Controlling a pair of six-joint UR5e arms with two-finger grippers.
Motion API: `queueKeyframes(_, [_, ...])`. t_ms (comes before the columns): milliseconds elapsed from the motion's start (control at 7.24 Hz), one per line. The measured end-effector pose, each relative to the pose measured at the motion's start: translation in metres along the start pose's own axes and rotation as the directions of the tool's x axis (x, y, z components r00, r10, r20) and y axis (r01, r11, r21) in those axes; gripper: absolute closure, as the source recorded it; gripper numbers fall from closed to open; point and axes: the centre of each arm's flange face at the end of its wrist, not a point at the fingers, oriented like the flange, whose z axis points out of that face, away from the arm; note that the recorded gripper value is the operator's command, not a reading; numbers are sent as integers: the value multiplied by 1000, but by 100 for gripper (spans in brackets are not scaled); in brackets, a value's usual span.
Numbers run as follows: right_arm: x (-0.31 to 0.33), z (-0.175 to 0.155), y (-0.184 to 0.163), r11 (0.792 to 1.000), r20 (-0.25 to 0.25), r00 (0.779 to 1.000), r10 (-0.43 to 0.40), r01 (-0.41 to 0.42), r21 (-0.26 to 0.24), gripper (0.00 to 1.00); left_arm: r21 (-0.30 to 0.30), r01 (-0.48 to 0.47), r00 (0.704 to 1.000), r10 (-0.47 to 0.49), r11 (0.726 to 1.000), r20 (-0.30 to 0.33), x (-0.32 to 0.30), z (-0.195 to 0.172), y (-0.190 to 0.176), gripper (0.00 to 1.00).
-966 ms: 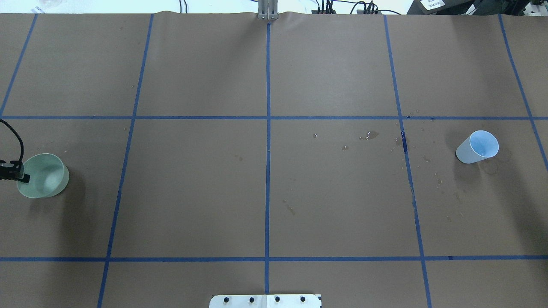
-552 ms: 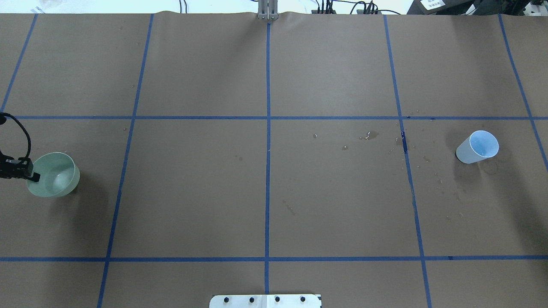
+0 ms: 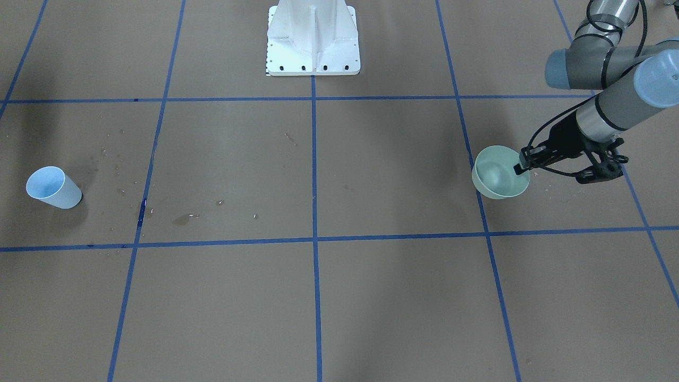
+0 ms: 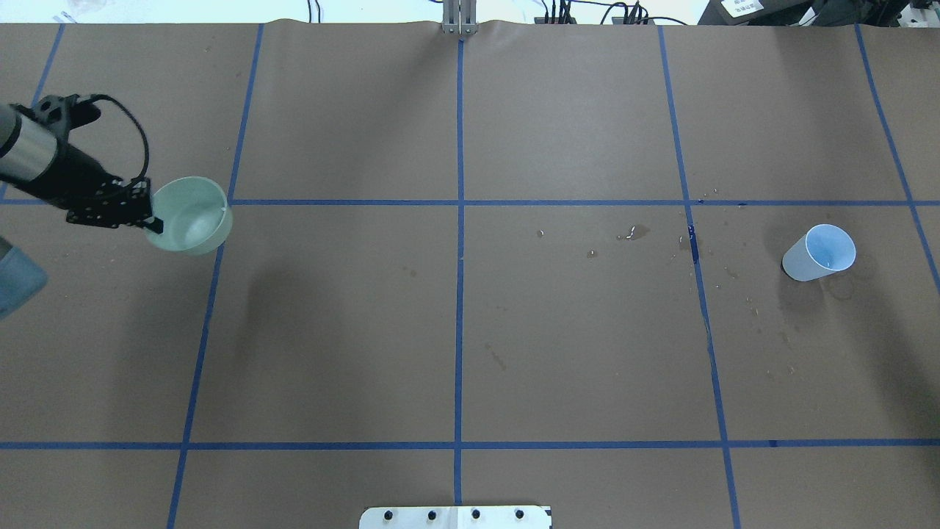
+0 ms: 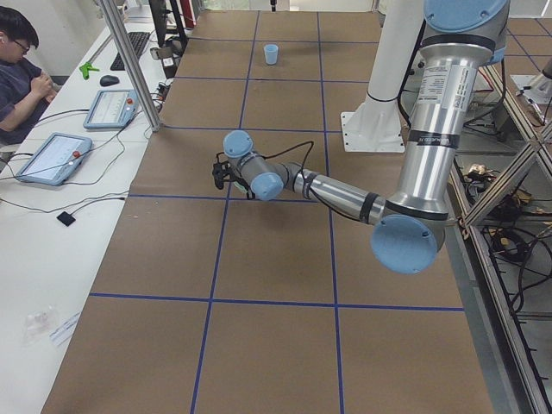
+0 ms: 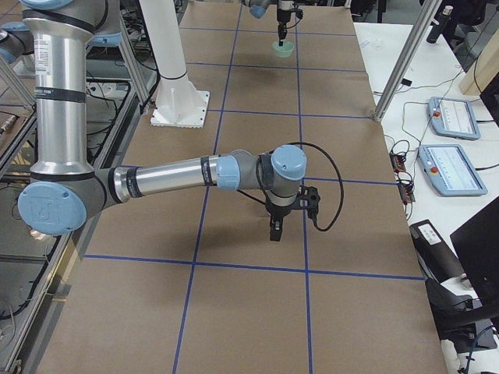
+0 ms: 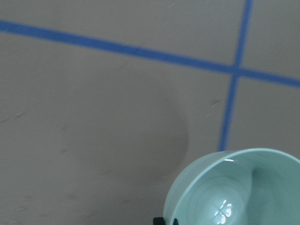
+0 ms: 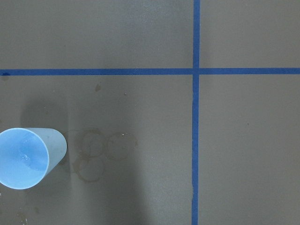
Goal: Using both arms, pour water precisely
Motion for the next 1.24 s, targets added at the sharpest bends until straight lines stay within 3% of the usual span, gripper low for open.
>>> queueKeyframes(276, [-2,-2,-1,1000,3,1000,1,-1,-2,1,4,85,996,-85,996,32,134,14,-1,100])
queueKeyframes(552, [-2,-2,-1,1000,3,1000,-2,2,0,1,14,164,984,-165,986,74,249,67,27,100])
queueKeyframes(828, [-6,-4,-4,1000,8,1000,1,-1,5,1,43,214,972,-217,976,86,312,113,53,100])
queueKeyframes(1104, [-8,-6,-5,1000,15,1000,3,-3,6,1,57,254,965,-257,965,51,339,156,70,100])
queueKeyframes(1242, [-8,-6,-5,1000,19,1000,3,-3,6,1,54,264,963,-266,963,44,341,168,75,91])
